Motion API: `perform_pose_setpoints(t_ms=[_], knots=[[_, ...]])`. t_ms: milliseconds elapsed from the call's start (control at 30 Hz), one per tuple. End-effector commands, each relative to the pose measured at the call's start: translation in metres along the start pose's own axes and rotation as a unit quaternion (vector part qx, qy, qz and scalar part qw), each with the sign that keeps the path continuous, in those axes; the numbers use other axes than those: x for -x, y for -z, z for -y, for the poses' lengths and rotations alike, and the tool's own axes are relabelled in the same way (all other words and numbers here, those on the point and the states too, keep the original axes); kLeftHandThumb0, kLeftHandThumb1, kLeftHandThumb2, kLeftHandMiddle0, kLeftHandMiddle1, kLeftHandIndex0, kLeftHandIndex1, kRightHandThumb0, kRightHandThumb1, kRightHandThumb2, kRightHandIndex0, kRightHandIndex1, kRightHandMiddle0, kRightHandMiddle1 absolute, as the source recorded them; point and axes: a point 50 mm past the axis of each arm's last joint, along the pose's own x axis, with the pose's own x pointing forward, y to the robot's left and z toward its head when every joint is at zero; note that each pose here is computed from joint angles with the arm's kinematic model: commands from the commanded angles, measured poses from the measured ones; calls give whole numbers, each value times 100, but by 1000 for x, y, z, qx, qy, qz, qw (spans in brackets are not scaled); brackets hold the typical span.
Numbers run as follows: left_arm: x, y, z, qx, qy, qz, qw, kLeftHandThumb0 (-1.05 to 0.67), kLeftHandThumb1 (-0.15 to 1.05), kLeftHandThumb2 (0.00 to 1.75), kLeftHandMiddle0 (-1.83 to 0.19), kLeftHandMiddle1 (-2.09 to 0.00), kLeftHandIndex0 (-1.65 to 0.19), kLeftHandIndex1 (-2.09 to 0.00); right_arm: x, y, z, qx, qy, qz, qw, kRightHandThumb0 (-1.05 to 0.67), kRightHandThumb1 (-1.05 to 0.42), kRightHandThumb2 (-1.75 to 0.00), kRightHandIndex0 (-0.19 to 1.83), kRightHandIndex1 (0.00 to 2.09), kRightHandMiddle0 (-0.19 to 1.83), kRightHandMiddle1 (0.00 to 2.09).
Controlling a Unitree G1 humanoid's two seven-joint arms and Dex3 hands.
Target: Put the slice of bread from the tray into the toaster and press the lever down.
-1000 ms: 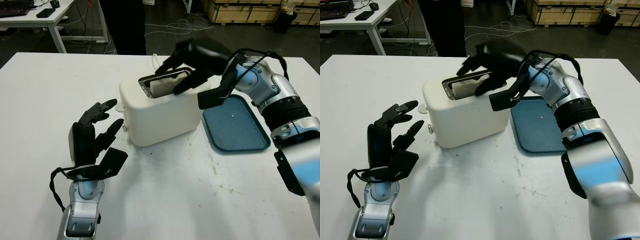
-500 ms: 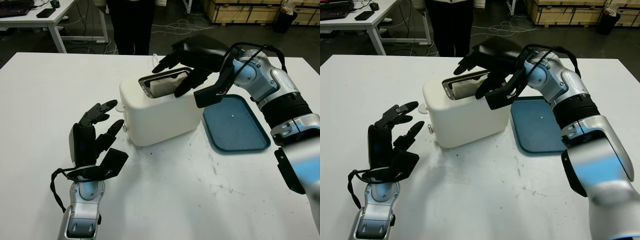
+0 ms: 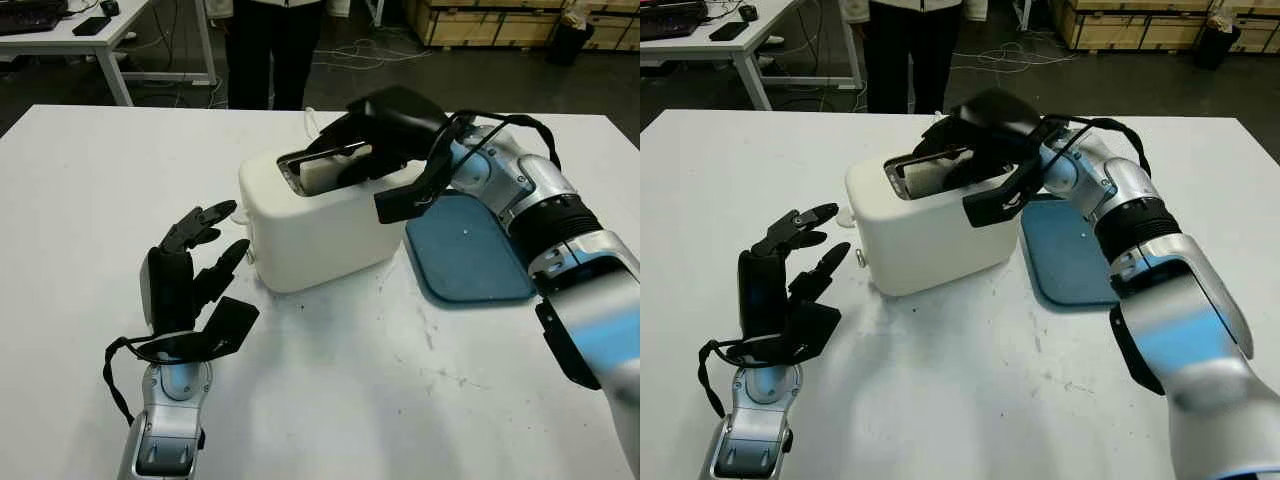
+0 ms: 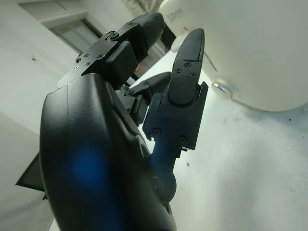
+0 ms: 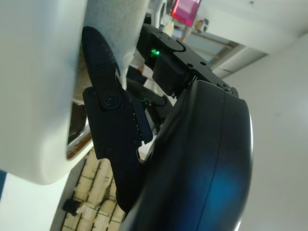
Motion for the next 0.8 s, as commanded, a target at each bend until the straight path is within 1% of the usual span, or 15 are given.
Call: perform_pose_setpoints(t_ms=[0, 133, 200, 267, 300, 333, 367, 400, 467, 600, 767], knots=[[1, -1, 0, -2, -4, 3, 1000, -31, 92, 7, -52, -99, -70, -33, -4, -2, 3, 5, 4, 1, 1000, -48, -89, -2, 78, 80, 93, 8], [2, -1, 0, 1, -4, 2, 1000, -30, 92, 7, -52, -98, -69, -33, -4, -1, 1, 13, -9, 2, 1000, -49, -89, -1, 81, 82, 98, 10], [2, -1, 0, 2, -5, 2, 1000, -31, 92, 7, -52, -98, -69, -33, -4, -1, 2, 20, -15, 4, 1000, -52, -91, 0, 93, 111, 110, 15], [2, -1, 0, 3, -7, 0, 1000, -34, 92, 7, -53, -99, -70, -33, -4, -1, 3, 33, -14, 6, 999, -55, -92, 0, 103, 128, 119, 21], [2, 0, 1, 4, -7, 1, 1000, -34, 92, 7, -53, -99, -70, -34, -4, -1, 3, 40, -12, 6, 999, -56, -92, -1, 105, 140, 121, 32], [1, 0, 1, 4, -8, 1, 1000, -33, 92, 7, -53, -99, -70, -34, -4, -1, 4, 44, -10, 6, 999, -57, -92, -2, 105, 148, 114, 58], [1, 0, 1, 3, -7, 2, 1000, -32, 92, 7, -53, -99, -70, -34, -4, -1, 4, 46, -7, 5, 999, -58, -92, -2, 104, 154, 103, 89], [1, 0, 1, 3, -6, 2, 1000, -32, 92, 7, -53, -99, -69, -34, -4, 0, 5, 47, -3, 5, 999, -58, -92, -2, 103, 153, 99, 98], [1, -1, 1, 0, -5, 1, 1000, -31, 92, 7, -52, -99, -69, -34, -3, 0, 5, 48, 2, 5, 999, -59, -92, -1, 104, 152, 96, 110], [1, -1, 0, -2, -5, 1, 1000, -32, 92, 7, -52, -99, -68, -34, -3, 1, 7, 51, 10, 4, 999, -60, -92, -1, 103, 154, 92, 122], [1, -1, 0, 3, -6, -1, 1000, -34, 92, 7, -52, -98, -69, -34, -2, 3, 9, 58, 16, 1, 998, -59, -92, -1, 101, 158, 90, 125]])
